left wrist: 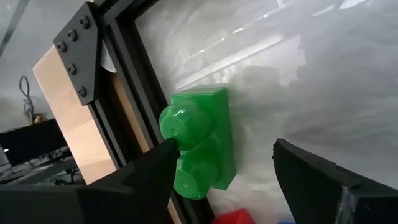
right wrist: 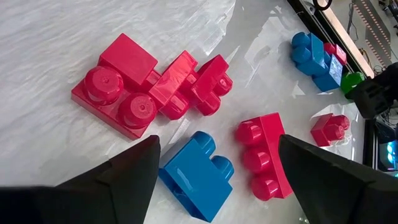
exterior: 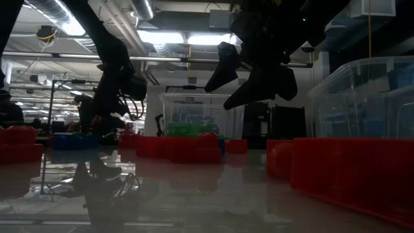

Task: Sort blocks
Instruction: Put the green game piece into the top transparent bin

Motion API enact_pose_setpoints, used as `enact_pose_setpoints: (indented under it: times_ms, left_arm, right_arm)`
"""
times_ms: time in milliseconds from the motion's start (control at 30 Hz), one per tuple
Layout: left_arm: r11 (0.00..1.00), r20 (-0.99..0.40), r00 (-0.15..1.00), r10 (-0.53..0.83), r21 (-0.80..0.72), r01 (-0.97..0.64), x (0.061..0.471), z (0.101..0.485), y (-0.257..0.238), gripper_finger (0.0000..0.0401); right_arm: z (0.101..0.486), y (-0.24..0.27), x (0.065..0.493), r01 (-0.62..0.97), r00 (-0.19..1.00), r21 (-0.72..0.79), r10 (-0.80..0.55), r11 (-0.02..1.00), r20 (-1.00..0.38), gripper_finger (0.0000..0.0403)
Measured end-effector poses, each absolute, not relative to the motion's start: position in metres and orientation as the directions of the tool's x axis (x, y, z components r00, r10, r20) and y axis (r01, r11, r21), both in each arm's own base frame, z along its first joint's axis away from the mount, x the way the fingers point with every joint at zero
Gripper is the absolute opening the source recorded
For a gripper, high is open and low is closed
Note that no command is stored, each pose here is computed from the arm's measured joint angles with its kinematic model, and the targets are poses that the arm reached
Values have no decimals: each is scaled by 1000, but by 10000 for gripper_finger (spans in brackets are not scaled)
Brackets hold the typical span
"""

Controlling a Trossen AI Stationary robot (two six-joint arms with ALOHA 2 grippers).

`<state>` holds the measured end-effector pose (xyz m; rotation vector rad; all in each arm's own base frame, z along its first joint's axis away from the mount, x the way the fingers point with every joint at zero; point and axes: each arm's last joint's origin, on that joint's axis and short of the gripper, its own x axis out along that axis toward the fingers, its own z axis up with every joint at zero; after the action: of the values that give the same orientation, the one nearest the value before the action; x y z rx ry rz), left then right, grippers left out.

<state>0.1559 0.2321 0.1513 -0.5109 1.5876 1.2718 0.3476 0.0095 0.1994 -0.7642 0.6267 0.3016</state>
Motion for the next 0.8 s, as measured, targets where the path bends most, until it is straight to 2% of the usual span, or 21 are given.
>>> enact_pose_setpoints:
  times_ms: [133, 433, 600, 800]
  left_arm:
    - [383, -888, -385, 250, 456, -803, 160, 154, 228, 248]
    - [433, -940, -206, 274, 311, -846, 171, 182, 210, 248]
    - [378, -900, -254, 355, 387, -841, 165, 192, 212, 248]
    - [331, -915, -269, 302, 365, -870, 149, 183, 224, 248]
  right_arm:
    - [199, 9, 348, -470, 779, -549, 32, 691, -626, 324]
    - [199, 9, 348, -469, 779, -549, 31, 692, -626, 324]
    - [200, 9, 348, -468, 780, -550, 32, 692, -624, 324]
    - [200, 9, 348, -468, 781, -550, 32, 692, -624, 324]
